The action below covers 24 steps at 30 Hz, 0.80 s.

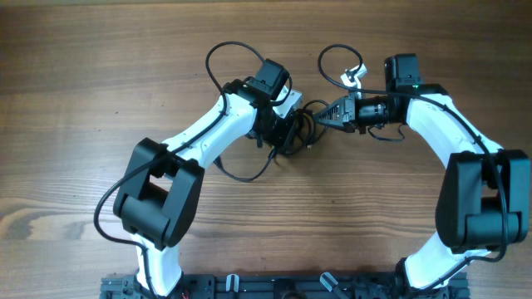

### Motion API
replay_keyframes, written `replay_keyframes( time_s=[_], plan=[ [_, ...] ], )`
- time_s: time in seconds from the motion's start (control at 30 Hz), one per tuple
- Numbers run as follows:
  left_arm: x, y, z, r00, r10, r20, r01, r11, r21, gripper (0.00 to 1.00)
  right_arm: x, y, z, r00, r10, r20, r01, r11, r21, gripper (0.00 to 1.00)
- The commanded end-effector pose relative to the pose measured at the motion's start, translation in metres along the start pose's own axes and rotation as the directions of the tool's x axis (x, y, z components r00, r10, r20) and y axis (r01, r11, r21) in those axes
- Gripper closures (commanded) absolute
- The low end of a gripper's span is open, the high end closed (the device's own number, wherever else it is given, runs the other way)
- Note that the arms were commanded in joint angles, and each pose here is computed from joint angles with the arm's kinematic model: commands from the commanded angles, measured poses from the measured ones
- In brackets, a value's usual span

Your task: Untangle cables

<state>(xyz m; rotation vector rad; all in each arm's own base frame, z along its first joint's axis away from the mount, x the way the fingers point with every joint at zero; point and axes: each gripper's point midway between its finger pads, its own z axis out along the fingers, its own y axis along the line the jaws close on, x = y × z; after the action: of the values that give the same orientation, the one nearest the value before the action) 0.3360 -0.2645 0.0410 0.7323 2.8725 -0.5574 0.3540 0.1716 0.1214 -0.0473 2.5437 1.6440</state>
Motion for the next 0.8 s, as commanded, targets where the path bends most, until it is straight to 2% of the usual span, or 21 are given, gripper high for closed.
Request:
replay_keyframes(
  time_s=[0.0, 0.03, 0.07, 0.1, 0.23, 0.3, 0.37, 0.43, 0.47, 0.5, 0.53, 0.57, 0.6, 0.67, 0.77],
  plan=[
    [0.015, 0.011, 0.029, 0.996, -0.035, -0.077, 0.033, 0.999, -0.025, 0.62, -0.004, 0.02, -0.008, 1.0, -0.025, -0.001, 0.025, 0.989, -0.146, 0.96],
    [0.017, 0.01, 0.033, 0.996, -0.041, -0.083, 0.039, 0.999, -0.025, 0.61, -0.004, 0.02, -0.008, 1.0, -0.025, -0.001, 0.025, 0.989, -0.146, 0.96],
    [0.018, 0.008, 0.035, 0.995, -0.036, -0.088, 0.034, 0.999, -0.025, 0.75, -0.004, 0.02, -0.008, 1.0, -0.024, -0.001, 0.024, 0.989, -0.146, 0.96],
    [0.019, 0.006, 0.037, 0.995, -0.032, -0.093, 0.03, 0.999, -0.024, 0.96, -0.004, 0.02, -0.008, 1.0, -0.019, -0.001, 0.018, 0.989, -0.145, 0.96],
    [0.021, 0.009, 0.016, 0.992, -0.089, -0.092, 0.089, 0.996, -0.009, 0.96, -0.02, 0.003, -0.027, 0.996, 0.057, 0.066, -0.051, 0.994, -0.097, 0.96],
    [0.016, 0.005, -0.012, 0.991, -0.119, -0.063, 0.123, 0.99, 0.064, 0.96, -0.033, -0.019, -0.043, 0.985, 0.106, 0.139, -0.105, 0.994, -0.018, 0.96],
    [0.01, -0.001, -0.045, 0.987, -0.16, -0.026, 0.162, 0.97, 0.182, 0.96, -0.046, -0.068, -0.068, 0.94, 0.203, 0.274, -0.257, 0.95, 0.179, 0.96],
    [0.009, -0.004, -0.065, 0.981, -0.192, -0.014, 0.189, 0.948, 0.257, 0.96, -0.049, -0.094, -0.081, 0.908, 0.233, 0.348, -0.339, 0.897, 0.284, 0.96],
    [0.009, -0.007, -0.077, 0.976, -0.217, -0.012, 0.209, 0.924, 0.32, 0.96, -0.05, -0.102, -0.085, 0.898, 0.234, 0.371, -0.361, 0.875, 0.321, 0.93],
    [0.008, -0.01, -0.083, 0.973, -0.229, -0.017, 0.219, 0.905, 0.365, 0.96, -0.049, -0.102, -0.085, 0.9, 0.231, 0.368, -0.358, 0.875, 0.325, 0.87],
    [0.006, -0.015, -0.089, 0.971, -0.239, -0.021, 0.225, 0.876, 0.426, 0.96, -0.047, -0.099, -0.083, 0.914, 0.21, 0.346, -0.326, 0.889, 0.321, 0.72],
    [0.004, -0.022, -0.097, 0.969, -0.246, -0.024, 0.226, 0.84, 0.493, 0.96, -0.046, -0.095, -0.081, 0.926, 0.19, 0.326, -0.295, 0.903, 0.312, 0.62],
    [0.001, -0.027, -0.104, 0.968, -0.251, -0.023, 0.222, 0.809, 0.544, 0.96, -0.043, -0.09, -0.078, 0.941, 0.167, 0.296, -0.256, 0.921, 0.295, 0.56],
    [-0.004, -0.034, -0.116, 0.961, -0.274, -0.032, 0.233, 0.744, 0.626, 0.96, -0.035, -0.08, -0.073, 0.959, 0.142, 0.246, -0.205, 0.945, 0.255, 0.51],
    [-0.011, -0.038, -0.124, 0.939, -0.337, -0.07, 0.296, 0.686, 0.665, 0.96, -0.019, -0.064, -0.057, 0.983, 0.103, 0.151, -0.134, 0.969, 0.208, 0.51]
  ],
)
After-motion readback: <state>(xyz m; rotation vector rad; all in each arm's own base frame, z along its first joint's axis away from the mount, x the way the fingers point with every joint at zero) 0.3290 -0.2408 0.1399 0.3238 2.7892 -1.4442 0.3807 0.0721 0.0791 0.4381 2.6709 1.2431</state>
